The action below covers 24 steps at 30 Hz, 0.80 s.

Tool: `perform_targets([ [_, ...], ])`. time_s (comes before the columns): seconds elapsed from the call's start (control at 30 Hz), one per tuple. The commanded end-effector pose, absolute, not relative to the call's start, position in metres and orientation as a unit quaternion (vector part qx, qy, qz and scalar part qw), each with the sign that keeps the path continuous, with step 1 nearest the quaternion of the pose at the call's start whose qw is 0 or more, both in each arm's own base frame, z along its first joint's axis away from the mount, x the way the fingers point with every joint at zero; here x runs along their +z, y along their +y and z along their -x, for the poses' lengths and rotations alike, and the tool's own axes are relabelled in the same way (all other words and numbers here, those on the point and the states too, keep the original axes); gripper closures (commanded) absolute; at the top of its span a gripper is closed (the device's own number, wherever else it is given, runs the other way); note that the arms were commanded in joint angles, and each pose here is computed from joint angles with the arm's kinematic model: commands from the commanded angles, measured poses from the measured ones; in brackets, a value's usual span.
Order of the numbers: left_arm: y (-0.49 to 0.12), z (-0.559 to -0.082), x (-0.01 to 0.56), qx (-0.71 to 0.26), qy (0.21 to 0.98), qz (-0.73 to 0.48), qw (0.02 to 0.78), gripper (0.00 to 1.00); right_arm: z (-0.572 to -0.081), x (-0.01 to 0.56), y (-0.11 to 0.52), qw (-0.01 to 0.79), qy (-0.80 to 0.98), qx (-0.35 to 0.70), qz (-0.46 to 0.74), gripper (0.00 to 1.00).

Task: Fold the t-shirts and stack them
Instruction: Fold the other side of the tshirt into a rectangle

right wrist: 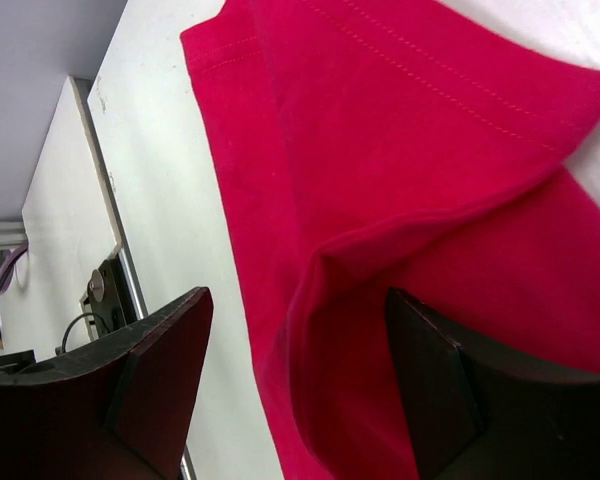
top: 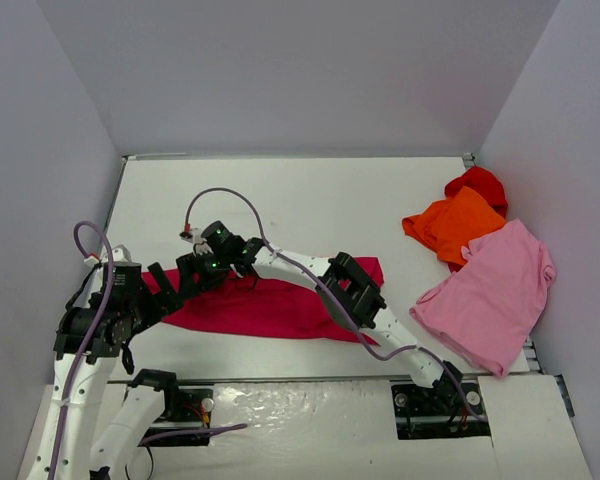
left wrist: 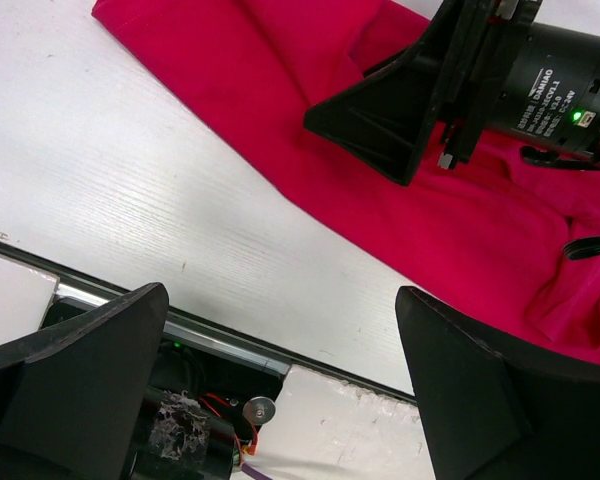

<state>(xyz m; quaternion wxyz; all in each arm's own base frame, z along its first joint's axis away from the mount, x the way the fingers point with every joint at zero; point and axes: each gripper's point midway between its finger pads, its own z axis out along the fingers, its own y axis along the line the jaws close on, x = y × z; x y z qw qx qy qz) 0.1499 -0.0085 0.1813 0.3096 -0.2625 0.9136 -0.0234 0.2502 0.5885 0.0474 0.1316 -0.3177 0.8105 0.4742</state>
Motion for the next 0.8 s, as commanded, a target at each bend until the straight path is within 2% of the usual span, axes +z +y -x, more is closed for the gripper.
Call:
perform_targets([
  [0.0, -0.009, -0.154, 0.182, -0.023, 0.915, 0.258, 0.311, 0.03, -0.274, 0.071, 0.597, 0.170, 0.795, 0.493, 0.311, 0.34],
  [0.2, -0.011, -0.152, 0.178, -0.026, 0.917, 0.256, 0.304, 0.03, -0.301, 0.087, 0.603, 0.201, 0.786, 0.504, 0.294, 0.35],
  [0.27, -0.012, -0.152, 0.176, -0.027, 0.918, 0.256, 0.301, 0.03, -0.306, 0.084, 0.606, 0.199, 0.787, 0.509, 0.288, 0.41],
  [0.3, -0.012, -0.153, 0.176, -0.028, 0.918, 0.256, 0.300, 0.03, -0.307, 0.081, 0.607, 0.198, 0.787, 0.510, 0.285, 0.48],
  [0.37, -0.012, -0.153, 0.176, -0.027, 0.918, 0.257, 0.300, 0.03, -0.309, 0.079, 0.608, 0.198, 0.786, 0.514, 0.280, 0.72],
  [0.53, -0.011, -0.154, 0.173, -0.023, 0.920, 0.255, 0.297, 0.03, -0.308, 0.067, 0.608, 0.198, 0.788, 0.509, 0.286, 0.97],
  [0.77, -0.013, -0.155, 0.164, -0.024, 0.923, 0.253, 0.289, 0.03, -0.330, 0.071, 0.594, 0.241, 0.791, 0.480, 0.291, 1.00],
])
